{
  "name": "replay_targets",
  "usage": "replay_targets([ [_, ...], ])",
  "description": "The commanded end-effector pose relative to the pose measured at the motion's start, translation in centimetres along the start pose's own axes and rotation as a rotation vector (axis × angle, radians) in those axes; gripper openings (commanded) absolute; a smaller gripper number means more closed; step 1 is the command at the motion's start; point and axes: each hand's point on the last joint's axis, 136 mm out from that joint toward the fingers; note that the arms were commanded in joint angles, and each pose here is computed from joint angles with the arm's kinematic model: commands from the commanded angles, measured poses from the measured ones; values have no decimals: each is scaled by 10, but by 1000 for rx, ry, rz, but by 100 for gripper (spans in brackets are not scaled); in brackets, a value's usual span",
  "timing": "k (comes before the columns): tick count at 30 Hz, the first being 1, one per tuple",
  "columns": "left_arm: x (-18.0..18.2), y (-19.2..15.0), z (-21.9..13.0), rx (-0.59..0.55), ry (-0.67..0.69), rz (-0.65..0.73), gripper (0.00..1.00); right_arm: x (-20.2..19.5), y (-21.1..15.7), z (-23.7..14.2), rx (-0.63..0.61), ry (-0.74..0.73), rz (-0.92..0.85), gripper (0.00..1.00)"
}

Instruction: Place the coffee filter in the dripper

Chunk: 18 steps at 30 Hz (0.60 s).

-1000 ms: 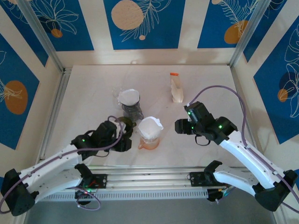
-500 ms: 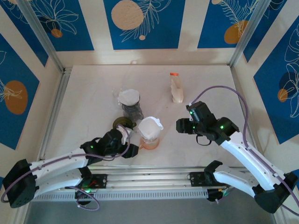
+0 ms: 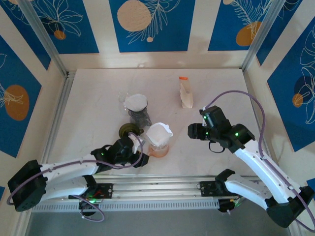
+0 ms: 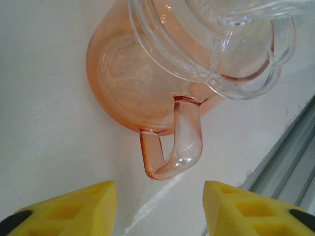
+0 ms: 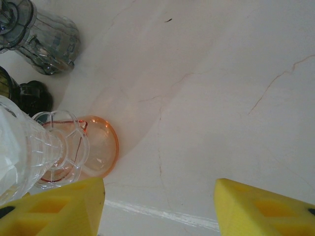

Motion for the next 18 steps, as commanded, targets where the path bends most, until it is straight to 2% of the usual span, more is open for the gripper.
replay_targets([
  [1, -5, 2, 4, -1, -12, 45, 46, 1, -2, -4, 0, 21, -8, 61],
  [13, -14, 20, 21, -2, -33, 74, 38, -5, -2, -7, -7, 19, 5, 61],
  [18, -15, 18, 13, 11, -29, 78, 44, -8, -3, -9, -9, 19, 8, 61],
])
Point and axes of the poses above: each hand's point on the last joint's axis, 136 mm out from that joint toward the fingers, its own z axis out along the fingers, its own x axis along the line the jaws close on, y = z × x, and after that the axes turned 8 degrees about z, right-handed
